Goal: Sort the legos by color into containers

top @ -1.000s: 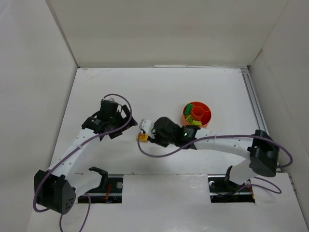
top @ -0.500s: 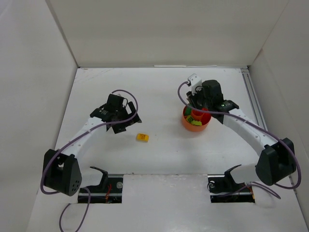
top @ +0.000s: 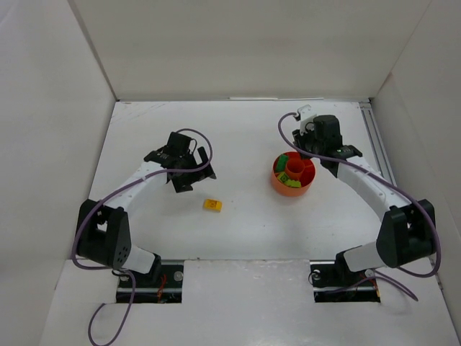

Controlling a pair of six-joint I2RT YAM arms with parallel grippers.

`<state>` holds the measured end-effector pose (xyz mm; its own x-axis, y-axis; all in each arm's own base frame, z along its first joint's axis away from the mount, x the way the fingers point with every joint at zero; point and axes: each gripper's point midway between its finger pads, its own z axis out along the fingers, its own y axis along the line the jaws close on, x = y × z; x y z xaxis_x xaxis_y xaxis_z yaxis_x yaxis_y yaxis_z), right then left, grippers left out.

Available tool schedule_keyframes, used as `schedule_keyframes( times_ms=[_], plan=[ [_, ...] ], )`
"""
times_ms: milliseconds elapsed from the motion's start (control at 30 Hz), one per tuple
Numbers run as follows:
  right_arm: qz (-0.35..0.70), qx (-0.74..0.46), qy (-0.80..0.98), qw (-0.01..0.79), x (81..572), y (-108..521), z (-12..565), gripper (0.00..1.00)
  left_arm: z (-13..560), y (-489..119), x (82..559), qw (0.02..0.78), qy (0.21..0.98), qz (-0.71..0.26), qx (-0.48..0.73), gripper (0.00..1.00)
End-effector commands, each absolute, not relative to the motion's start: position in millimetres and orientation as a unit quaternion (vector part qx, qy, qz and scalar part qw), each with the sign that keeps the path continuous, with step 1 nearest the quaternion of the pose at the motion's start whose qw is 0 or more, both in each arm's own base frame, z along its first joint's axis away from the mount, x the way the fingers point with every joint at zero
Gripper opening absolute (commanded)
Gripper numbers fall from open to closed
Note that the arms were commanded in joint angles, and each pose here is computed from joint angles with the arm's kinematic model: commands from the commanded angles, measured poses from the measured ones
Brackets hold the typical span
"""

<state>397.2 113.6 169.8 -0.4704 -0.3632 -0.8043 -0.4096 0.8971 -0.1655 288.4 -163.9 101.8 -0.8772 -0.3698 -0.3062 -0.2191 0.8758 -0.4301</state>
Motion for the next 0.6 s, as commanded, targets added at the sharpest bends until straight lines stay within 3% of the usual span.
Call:
schedule_keyframes(
  times_ms=[0,367,567],
  plan=[
    [0.024,-0.207,0.846,0.491,411,112,184,0.31,120,-169,296,0.21,0.944,-0.21,-0.14,1.0],
    [0.032,-0.206,0.858,0.47,414,113,165,0.38,113,-168,292,0.202,0.946,-0.207,-0.145,1.0],
    [0.036,-0.208,0.857,0.469,409,113,169,0.49,109,-166,287,0.197,0.948,-0.204,-0.146,1.0]
  ],
)
